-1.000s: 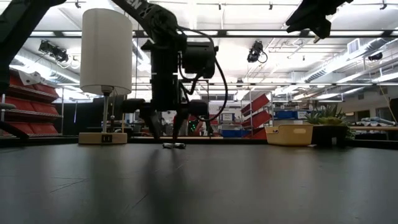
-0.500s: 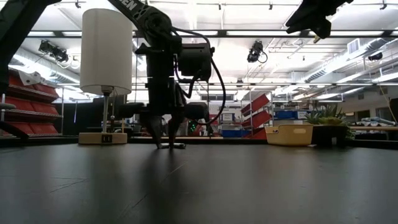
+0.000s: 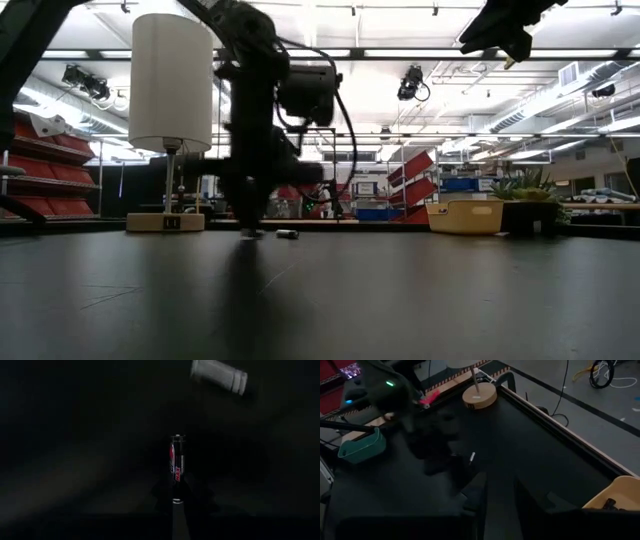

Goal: Sort batteries
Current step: Put the left silver battery into the blue bin

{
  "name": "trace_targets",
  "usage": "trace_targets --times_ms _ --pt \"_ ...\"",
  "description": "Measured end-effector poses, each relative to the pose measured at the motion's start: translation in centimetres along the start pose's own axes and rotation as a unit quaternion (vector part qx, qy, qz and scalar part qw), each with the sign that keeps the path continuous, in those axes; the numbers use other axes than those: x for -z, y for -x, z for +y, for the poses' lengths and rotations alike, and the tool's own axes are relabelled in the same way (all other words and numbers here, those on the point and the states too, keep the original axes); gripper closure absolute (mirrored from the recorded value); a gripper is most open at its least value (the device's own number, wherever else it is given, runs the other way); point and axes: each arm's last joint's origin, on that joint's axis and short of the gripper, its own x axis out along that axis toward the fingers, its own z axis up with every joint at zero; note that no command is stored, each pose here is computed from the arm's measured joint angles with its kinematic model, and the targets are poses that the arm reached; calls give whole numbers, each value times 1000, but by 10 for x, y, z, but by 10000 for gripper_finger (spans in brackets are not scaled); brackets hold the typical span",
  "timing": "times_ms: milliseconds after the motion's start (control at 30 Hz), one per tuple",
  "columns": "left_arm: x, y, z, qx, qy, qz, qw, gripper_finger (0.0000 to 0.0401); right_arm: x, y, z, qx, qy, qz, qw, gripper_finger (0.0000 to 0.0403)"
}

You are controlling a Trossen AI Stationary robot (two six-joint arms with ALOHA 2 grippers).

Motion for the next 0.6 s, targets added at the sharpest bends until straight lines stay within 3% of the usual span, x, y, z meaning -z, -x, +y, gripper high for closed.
trace_targets --times_ms 233,400,533,600 --pt "17 66 22 12 -42 -26 999 372 0 0 0 0 5 0 1000 319" --pt "42 121 44 71 -35 -26 997 372 -1 -6 -1 5 14 9 1000 319" --pt "71 155 59 138 -30 41 989 372 -1 -13 -2 8 17 20 1000 319" --pt "89 167 67 147 -33 80 985 372 -2 -17 -2 8 23 23 999 319"
